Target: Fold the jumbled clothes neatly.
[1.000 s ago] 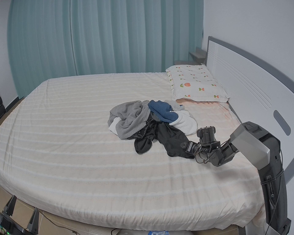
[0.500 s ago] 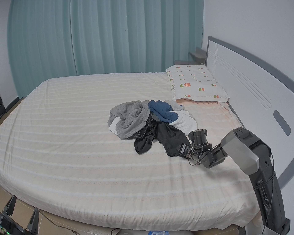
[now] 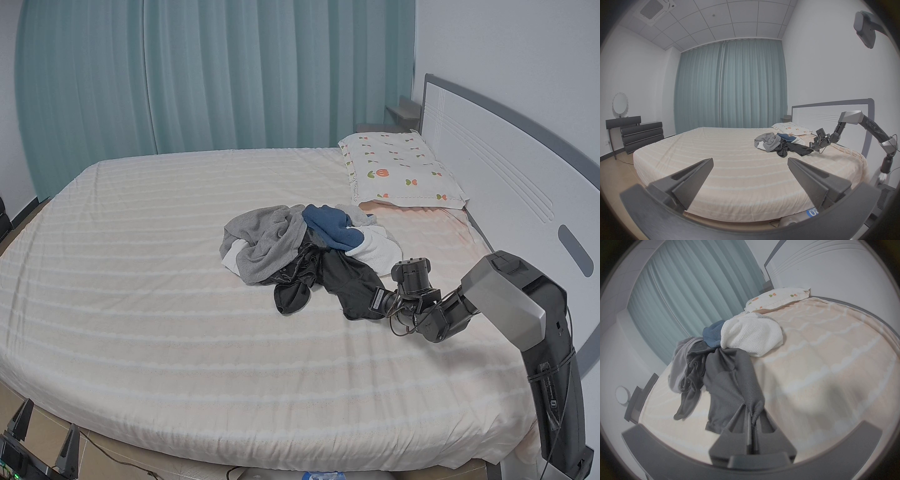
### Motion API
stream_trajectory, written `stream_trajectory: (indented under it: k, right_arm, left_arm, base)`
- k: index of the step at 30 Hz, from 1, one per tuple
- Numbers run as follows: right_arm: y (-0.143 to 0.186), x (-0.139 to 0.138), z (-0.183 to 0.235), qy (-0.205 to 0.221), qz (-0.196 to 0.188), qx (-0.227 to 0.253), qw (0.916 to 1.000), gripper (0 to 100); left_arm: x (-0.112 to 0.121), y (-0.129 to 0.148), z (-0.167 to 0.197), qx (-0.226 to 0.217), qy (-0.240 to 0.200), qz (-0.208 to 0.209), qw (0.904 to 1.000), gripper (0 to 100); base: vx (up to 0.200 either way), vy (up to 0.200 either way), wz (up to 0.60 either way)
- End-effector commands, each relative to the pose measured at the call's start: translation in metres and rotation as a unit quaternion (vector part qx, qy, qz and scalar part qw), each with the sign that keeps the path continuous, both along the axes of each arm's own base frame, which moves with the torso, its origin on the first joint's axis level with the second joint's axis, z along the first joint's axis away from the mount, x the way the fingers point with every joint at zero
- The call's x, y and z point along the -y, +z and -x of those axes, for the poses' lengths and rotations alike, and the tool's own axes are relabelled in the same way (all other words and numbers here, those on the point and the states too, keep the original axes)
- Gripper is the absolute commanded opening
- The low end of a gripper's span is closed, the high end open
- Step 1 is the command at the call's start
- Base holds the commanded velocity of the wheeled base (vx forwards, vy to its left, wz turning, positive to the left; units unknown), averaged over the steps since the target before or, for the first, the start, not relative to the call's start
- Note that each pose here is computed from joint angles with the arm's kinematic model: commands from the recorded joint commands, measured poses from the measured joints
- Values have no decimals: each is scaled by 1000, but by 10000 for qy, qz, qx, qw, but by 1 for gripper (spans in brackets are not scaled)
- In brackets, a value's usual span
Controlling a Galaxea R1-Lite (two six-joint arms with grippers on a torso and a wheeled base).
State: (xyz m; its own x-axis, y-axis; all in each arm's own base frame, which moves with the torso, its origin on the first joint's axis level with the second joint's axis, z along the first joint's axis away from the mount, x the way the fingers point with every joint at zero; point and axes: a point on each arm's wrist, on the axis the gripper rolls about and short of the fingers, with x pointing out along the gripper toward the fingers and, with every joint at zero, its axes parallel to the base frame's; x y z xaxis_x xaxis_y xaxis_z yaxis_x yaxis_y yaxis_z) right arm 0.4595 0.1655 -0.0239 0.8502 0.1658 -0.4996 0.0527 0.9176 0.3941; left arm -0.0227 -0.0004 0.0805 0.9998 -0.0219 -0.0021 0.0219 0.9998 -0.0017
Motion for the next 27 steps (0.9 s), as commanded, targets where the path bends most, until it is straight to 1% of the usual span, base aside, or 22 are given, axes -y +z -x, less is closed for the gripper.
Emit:
stream_trajectory:
  k: [1,2,3,5,6,8,9,11,12,13,15,16,17,18,19,20,21,22,23,24,25,27]
  right_arm:
    - [49,5,37,288,-395,11,9988,0]
    - [58,4,46,403,-569,7,9976,0]
    - [61,3,49,440,-627,2,9971,0]
    - [88,4,77,656,-1148,-39,9912,0]
    - [97,4,87,729,-1273,-48,9892,0]
    - [111,7,103,832,-1443,-32,9860,0]
    - [111,7,103,832,-1443,-32,9860,0]
    - [132,13,126,908,-1660,12,9819,0]
    - [132,13,126,908,-1660,12,9819,0]
    - [146,15,144,1021,-1828,49,9778,0]
    - [157,17,162,1145,-1941,65,9743,0]
    - [157,17,162,1145,-1941,65,9743,0]
    - [165,21,177,1242,-1952,128,9728,0]
    - [172,25,189,1281,-1971,197,9718,0]
    - [180,28,196,1322,-2032,322,9696,0]
    - [186,31,201,1378,-2086,405,9674,0]
    - [191,33,206,1448,-2133,473,9650,0]
    - [196,34,210,1526,-2169,528,9627,0]
    - [197,34,211,1546,-2181,552,9620,0]
    - [203,36,219,1619,-2233,614,9592,0]
    - [204,37,223,1643,-2240,622,9586,0]
    - [202,39,227,1639,-2230,594,9591,0]
  left_arm:
    - [0,-5,-1,-67,2,30,10000,100]
    - [0,-5,-1,-67,10,37,10000,100]
    - [0,-5,-1,-67,10,37,10000,100]
    - [0,-5,-1,-67,18,30,10000,100]
    - [0,-5,-1,-67,18,30,10000,100]
    - [0,-5,-1,-59,10,14,10000,100]
    - [0,-5,-1,-59,10,14,10000,100]
    - [0,-5,-1,-66,-36,-16,10000,100]
    - [0,-5,-1,-66,-36,-16,10000,100]
    - [0,-5,-1,-74,-28,-1,10000,100]
    - [0,-5,-1,-66,-29,-8,10000,100]
    - [0,-5,-1,-66,-29,-8,10000,100]
    - [0,3,0,162,-53,91,9998,100]
    - [0,40,9,904,-146,290,9954,100]
    - [-1,73,16,1326,-315,614,9888,100]
    - [-1,93,14,1333,-457,881,9861,100]
    - [-2,104,7,1121,-566,1052,9865,100]
    - [-1,109,-1,871,-637,1018,9889,100]
    - [-1,109,-2,833,-647,1004,9893,100]
    - [0,105,-15,362,-786,793,9931,100]
    - [2,99,-24,7,-934,627,9937,100]
    - [6,88,-46,-669,-1172,342,9903,100]
  base:
    - [0,0,0]
    - [0,0,0]
    - [0,0,0]
    - [0,0,0]
    - [0,0,0]
    - [0,0,0]
    - [0,0,0]
    - [0,0,0]
    - [0,0,0]
    - [0,0,0]
    - [0,0,0]
    - [0,0,0]
    - [0,0,0]
    - [0,0,0]
    - [0,0,0]
    - [0,0,0]
    - [0,0,0]
    - [0,0,0]
    - [0,0,0]
    - [0,0,0]
    - [0,0,0]
    - [0,0,0]
